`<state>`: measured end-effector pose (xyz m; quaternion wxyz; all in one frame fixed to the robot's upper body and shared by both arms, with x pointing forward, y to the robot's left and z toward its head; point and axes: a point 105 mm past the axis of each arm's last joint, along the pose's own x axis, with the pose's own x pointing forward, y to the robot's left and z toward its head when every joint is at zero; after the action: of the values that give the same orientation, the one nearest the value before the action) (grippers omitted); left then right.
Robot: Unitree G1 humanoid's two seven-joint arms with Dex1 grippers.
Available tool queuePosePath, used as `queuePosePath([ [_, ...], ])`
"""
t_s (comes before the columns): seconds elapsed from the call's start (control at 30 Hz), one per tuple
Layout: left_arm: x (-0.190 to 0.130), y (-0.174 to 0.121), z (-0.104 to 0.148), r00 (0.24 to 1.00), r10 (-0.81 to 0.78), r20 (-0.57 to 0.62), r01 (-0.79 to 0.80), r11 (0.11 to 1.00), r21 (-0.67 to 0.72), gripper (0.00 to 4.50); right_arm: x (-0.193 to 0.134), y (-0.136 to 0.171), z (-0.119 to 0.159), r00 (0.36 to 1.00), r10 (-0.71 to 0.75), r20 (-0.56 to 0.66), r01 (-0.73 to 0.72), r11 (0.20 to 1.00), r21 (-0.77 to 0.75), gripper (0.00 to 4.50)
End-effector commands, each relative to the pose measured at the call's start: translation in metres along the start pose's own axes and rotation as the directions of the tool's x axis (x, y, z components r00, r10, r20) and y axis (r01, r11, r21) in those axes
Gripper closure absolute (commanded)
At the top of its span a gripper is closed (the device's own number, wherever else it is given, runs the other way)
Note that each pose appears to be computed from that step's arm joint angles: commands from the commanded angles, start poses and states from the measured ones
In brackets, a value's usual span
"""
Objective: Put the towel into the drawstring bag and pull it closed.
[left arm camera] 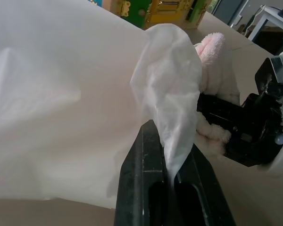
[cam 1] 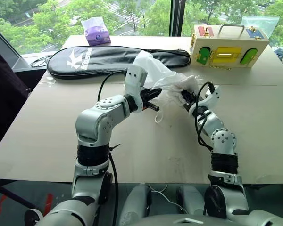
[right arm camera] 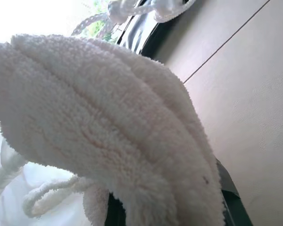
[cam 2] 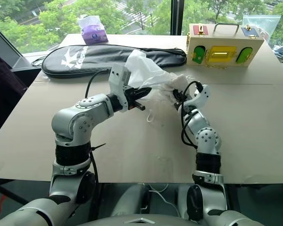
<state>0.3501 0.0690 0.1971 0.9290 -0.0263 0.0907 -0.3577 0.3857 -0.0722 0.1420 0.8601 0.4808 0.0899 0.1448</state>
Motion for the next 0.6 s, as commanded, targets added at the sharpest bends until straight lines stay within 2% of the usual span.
queuePosePath([
  [0.03, -0.003, -0.01, 0.015, 0.998, -0.031, 0.056, 0.03, 0.999, 0.03, 4.5, 0.007, 0.088, -0.042, 0.946, 0.286, -0.151, -0.298, 0.952, -0.063, 4.46],
  [0.2, -0.001, -0.006, 0.023, 0.996, -0.012, 0.088, 0.011, 1.0, 0.012, 4.5, -0.018, 0.088, -0.085, 0.837, 0.348, -0.422, -0.495, 0.81, -0.314, 4.46],
  [0.33, 0.001, -0.006, 0.024, 0.996, -0.017, 0.092, 0.017, 1.0, -0.002, 4.5, -0.036, 0.077, -0.104, 0.753, 0.312, -0.58, -0.62, 0.633, -0.464, 4.46],
  [0.4, 0.001, -0.01, 0.021, 0.996, -0.028, 0.086, 0.029, 1.0, -0.003, 4.5, -0.039, 0.071, -0.106, 0.734, 0.287, -0.616, -0.65, 0.558, -0.515, 4.46],
  [0.47, 0.0, -0.015, 0.017, 0.996, -0.053, 0.076, 0.054, 0.999, -0.005, 4.5, -0.02, 0.066, -0.087, 0.817, 0.267, -0.511, -0.547, 0.64, -0.54, 4.46],
  [0.6, -0.003, -0.022, 0.012, 0.993, -0.099, 0.063, 0.099, 0.995, 0.0, 4.5, 0.0, 0.067, -0.057, 0.898, 0.288, -0.334, -0.416, 0.805, -0.424, 4.46],
])
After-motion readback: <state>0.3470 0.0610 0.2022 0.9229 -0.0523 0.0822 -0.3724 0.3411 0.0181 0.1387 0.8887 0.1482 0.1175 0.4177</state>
